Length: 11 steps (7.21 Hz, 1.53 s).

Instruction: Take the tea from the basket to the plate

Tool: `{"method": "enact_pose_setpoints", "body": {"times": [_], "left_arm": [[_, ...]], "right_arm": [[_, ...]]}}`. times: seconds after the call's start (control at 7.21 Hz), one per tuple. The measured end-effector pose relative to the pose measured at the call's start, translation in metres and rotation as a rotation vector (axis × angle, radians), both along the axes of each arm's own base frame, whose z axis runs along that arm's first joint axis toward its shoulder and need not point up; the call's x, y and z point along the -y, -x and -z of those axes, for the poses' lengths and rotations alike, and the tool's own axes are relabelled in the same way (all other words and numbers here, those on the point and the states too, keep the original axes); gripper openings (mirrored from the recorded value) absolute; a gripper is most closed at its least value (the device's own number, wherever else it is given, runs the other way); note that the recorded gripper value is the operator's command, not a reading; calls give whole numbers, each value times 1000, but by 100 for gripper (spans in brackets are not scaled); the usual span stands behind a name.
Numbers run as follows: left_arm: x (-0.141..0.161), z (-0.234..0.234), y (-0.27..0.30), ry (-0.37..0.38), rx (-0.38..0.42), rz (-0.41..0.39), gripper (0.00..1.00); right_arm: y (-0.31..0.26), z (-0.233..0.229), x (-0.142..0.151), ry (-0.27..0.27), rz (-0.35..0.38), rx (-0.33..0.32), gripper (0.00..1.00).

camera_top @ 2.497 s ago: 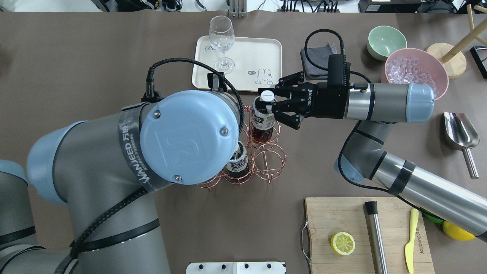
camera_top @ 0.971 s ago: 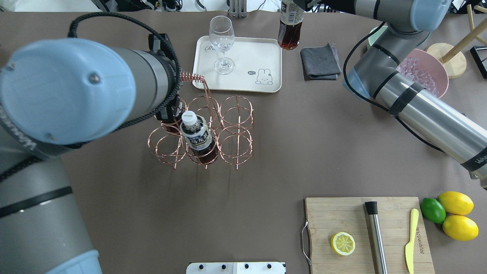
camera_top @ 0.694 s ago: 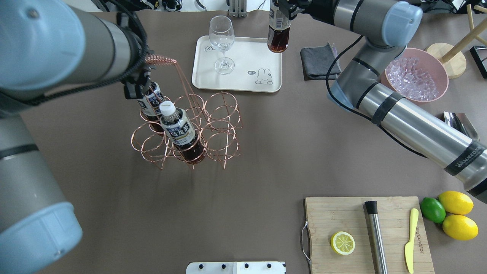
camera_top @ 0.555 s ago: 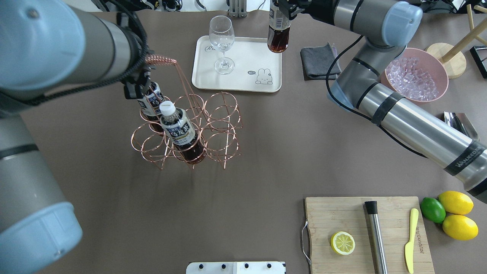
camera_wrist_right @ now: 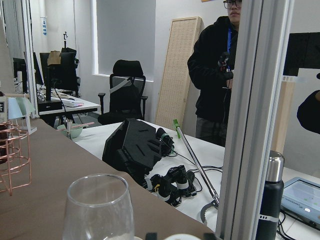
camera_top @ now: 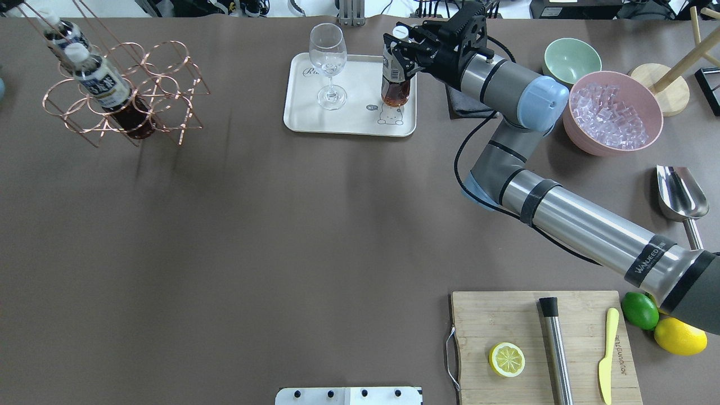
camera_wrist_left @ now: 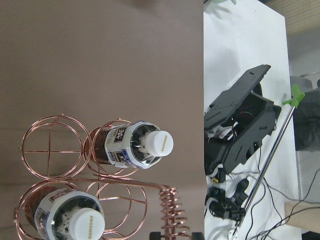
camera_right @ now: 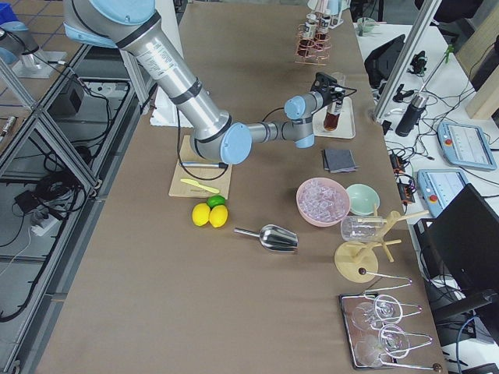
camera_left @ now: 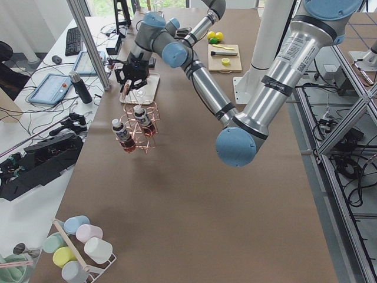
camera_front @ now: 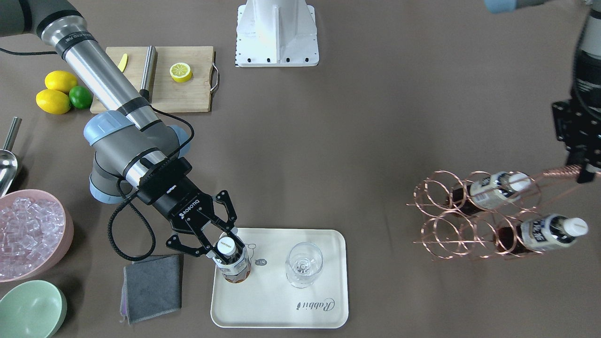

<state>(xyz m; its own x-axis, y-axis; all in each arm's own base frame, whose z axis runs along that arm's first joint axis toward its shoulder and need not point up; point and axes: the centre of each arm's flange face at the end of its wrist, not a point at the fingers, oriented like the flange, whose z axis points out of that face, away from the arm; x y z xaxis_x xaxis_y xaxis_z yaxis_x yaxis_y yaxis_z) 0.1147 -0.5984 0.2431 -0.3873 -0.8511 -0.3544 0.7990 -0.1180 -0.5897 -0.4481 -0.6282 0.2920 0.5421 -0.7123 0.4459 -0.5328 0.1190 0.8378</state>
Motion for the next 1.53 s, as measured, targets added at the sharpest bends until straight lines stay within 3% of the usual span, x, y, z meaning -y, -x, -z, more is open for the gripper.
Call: {"method": "enact_pose_setpoints", "body": {"times": [0.28,0.42,0.69,0.97,1.11,1.25,1.39,1.53], "left_arm": [[53,-82,66,21,41,-16,0],[64,-118,91,32,62,-15,0],[70,-182,121,13,86,-11,0],[71,-216,129,-5,96,-16,0],[70,-221,130,-11,97,-16,90],[70,-223,130,-15,98,-16,98],[69,-223,131,-21,100,-19,98],[68,-220,131,-27,99,-23,98]], "right_arm": [[6,-4,-4,-2,-2,6,0],[7,-5,-5,-2,-2,7,0],[13,-3,-9,-3,3,10,0],[20,-2,-13,-3,9,13,0],[21,-2,-15,-3,11,13,0],[23,-2,-16,-3,14,14,59],[23,-1,-17,-3,15,15,97],[22,0,-15,-3,12,15,100]]}}
